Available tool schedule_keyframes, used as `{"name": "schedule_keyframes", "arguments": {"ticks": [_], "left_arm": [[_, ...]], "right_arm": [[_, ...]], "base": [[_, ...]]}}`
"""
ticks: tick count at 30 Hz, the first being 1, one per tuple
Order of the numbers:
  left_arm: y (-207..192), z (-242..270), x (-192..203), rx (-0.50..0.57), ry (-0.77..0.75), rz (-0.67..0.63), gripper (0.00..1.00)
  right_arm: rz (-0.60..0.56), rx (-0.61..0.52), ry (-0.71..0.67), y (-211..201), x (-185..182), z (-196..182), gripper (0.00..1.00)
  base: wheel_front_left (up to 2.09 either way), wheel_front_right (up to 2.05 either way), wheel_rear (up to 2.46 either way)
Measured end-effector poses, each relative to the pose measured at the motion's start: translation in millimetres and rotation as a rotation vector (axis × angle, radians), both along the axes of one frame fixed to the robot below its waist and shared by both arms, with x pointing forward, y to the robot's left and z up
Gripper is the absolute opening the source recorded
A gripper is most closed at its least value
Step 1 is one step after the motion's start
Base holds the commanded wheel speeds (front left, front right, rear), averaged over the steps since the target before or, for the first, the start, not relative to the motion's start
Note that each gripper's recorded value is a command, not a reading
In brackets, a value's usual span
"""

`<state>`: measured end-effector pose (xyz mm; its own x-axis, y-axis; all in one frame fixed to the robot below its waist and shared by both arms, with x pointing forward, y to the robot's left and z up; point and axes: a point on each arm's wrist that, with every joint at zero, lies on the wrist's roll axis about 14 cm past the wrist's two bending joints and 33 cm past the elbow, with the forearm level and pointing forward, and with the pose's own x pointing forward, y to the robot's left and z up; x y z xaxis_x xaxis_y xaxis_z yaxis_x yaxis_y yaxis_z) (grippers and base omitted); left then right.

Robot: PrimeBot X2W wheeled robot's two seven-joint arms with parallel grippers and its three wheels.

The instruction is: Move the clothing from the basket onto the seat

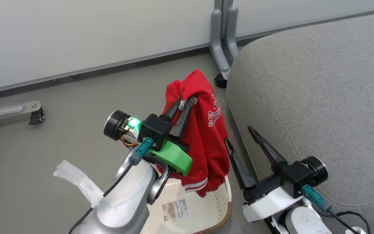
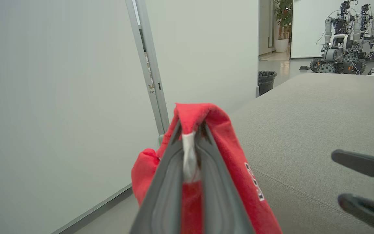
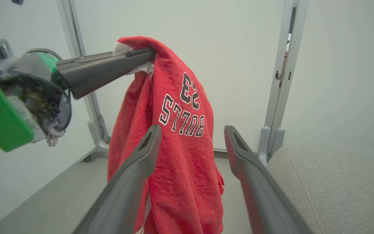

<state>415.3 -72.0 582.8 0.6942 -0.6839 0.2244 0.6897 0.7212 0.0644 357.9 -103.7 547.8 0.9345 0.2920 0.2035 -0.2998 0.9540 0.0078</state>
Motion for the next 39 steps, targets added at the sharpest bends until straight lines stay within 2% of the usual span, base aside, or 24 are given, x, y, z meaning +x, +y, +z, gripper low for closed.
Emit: {"name": "schedule_keyframes", "arguments": {"ticks": [5, 12, 26, 27, 28, 29, 39], "left_arm": [[-12.5, 11.9, -9.6, -0.028, -0.002, -0.050, 0.00], [-31.5, 23.3, -29.4, -0.049, 0.000, -0.135, 0.00], [-54.9, 37.2, -53.0, -0.075, 0.009, -0.220, 0.00], [-55.5, 37.9, -53.6, -0.075, 0.008, -0.222, 0.00], [-55.8, 38.6, -53.7, -0.074, 0.006, -0.221, 0.00], [-55.9, 40.1, -53.7, -0.075, 0.001, -0.221, 0.00], [-50.7, 36.0, -44.9, -0.079, 0.010, -0.188, 0.00]], "right_arm": [[0.032, 0.011, -0.007, 10.1, 14.5, 4.6, 1.00], [0.070, 0.083, 0.009, 19.9, 29.2, 8.4, 1.00], [0.084, 0.087, 0.053, 23.8, 40.1, -2.9, 1.00], [0.085, 0.088, 0.051, 24.1, 40.7, -2.0, 0.82], [0.088, 0.086, 0.046, 25.0, 41.3, -0.3, 0.19], [0.099, 0.080, 0.038, 28.1, 41.8, 2.3, 0.00], [0.117, 0.064, 0.025, 34.3, 40.2, 5.4, 0.00]], "base": [[0.00, 0.00, 0.00], [0.00, 0.00, 0.00], [0.00, 0.00, 0.00], [0.00, 0.00, 0.00], [0.00, 0.00, 0.00], [0.00, 0.00, 0.00], [0.00, 0.00, 0.00]]}}
